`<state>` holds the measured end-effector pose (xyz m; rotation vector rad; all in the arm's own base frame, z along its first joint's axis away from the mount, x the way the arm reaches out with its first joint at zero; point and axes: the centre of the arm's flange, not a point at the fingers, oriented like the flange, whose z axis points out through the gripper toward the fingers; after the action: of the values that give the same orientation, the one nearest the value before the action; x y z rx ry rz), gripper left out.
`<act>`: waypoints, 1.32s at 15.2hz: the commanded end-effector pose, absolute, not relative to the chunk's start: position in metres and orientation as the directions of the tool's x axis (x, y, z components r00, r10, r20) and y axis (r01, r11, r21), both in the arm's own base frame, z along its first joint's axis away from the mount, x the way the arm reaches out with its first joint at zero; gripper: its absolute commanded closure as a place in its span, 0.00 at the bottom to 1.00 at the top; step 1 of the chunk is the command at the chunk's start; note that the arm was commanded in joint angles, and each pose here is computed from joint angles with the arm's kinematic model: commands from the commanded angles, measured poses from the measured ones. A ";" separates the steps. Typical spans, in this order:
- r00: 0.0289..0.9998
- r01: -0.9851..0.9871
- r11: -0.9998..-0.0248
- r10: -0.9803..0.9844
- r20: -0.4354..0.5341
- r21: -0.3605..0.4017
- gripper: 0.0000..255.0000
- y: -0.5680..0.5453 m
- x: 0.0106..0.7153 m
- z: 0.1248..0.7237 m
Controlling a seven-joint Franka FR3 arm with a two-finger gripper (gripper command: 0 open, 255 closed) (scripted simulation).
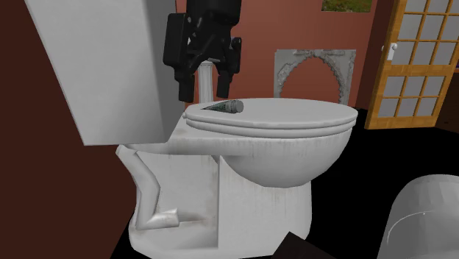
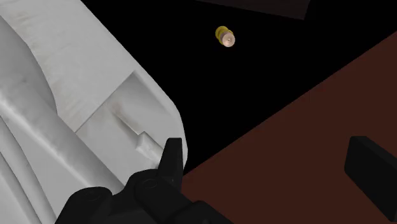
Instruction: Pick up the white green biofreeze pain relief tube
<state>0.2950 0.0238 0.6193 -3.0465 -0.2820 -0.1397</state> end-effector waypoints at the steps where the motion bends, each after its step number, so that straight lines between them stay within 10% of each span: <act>1: 0.979 0.186 -0.980 0.179 0.098 -0.070 0.00 0.024 0.295 0.619; 20: 0.991 0.124 -0.988 0.118 -0.060 0.092 0.00 -0.142 0.471 0.589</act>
<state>0.4644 -0.1325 0.5926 -3.2196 -0.2014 0.0747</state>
